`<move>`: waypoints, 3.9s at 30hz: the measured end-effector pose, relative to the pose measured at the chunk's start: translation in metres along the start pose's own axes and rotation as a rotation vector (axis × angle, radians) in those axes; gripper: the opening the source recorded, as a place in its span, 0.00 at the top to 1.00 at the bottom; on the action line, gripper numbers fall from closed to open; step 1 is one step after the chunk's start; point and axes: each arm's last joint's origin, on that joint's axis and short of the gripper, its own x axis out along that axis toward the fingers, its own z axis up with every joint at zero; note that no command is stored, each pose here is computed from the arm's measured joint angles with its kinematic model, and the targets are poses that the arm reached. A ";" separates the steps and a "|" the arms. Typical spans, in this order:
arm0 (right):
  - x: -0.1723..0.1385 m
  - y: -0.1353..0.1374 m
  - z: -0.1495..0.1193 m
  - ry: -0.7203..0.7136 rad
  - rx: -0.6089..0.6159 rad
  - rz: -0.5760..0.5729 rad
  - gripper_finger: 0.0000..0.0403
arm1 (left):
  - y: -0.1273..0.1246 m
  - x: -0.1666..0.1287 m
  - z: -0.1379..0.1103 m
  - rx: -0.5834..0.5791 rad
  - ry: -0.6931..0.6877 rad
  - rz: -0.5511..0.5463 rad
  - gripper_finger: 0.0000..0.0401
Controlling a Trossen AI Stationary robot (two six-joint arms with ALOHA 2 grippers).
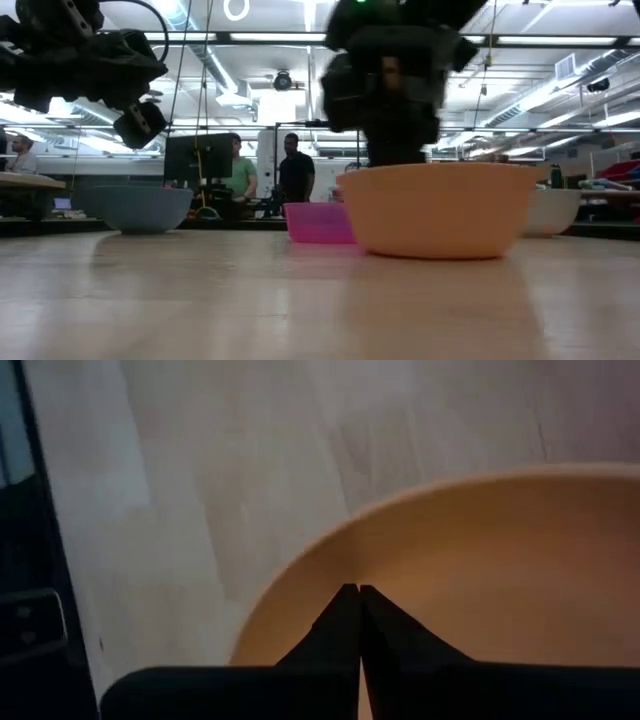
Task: Nest bowls inside each other
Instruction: Move the orange bowl to the center of the table, then stack the light green bowl on top of the orange bowl
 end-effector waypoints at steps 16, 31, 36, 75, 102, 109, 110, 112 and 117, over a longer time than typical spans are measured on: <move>-0.057 0.033 0.045 -0.114 -0.166 0.074 0.96 | -0.001 0.000 -0.001 0.041 0.038 -0.042 0.95; -0.102 0.109 -0.123 0.184 0.366 -0.290 1.00 | -0.002 0.000 -0.003 0.051 0.081 -0.094 0.95; -0.083 0.128 -0.166 0.164 0.557 -0.272 1.00 | -0.004 -0.001 -0.004 0.026 0.122 -0.148 0.95; 0.008 0.055 -0.145 -0.044 0.677 -0.519 1.00 | -0.007 -0.001 -0.005 -0.035 0.177 -0.223 0.95; -0.065 0.057 -0.118 -0.001 0.689 -0.332 0.64 | -0.008 -0.002 -0.006 0.023 0.212 -0.277 0.95; -0.038 0.057 -0.121 0.067 0.695 -0.353 0.60 | -0.008 -0.002 -0.006 0.031 0.215 -0.281 0.95; -0.035 0.056 -0.121 0.072 0.694 -0.364 0.61 | -0.008 -0.002 -0.006 0.030 0.215 -0.281 0.95; -0.030 0.055 -0.122 0.085 0.681 -0.376 0.65 | -0.008 -0.002 -0.006 0.031 0.215 -0.282 0.95; -0.034 0.055 -0.118 0.050 0.607 -0.387 0.95 | -0.008 -0.002 -0.006 0.029 0.215 -0.281 0.95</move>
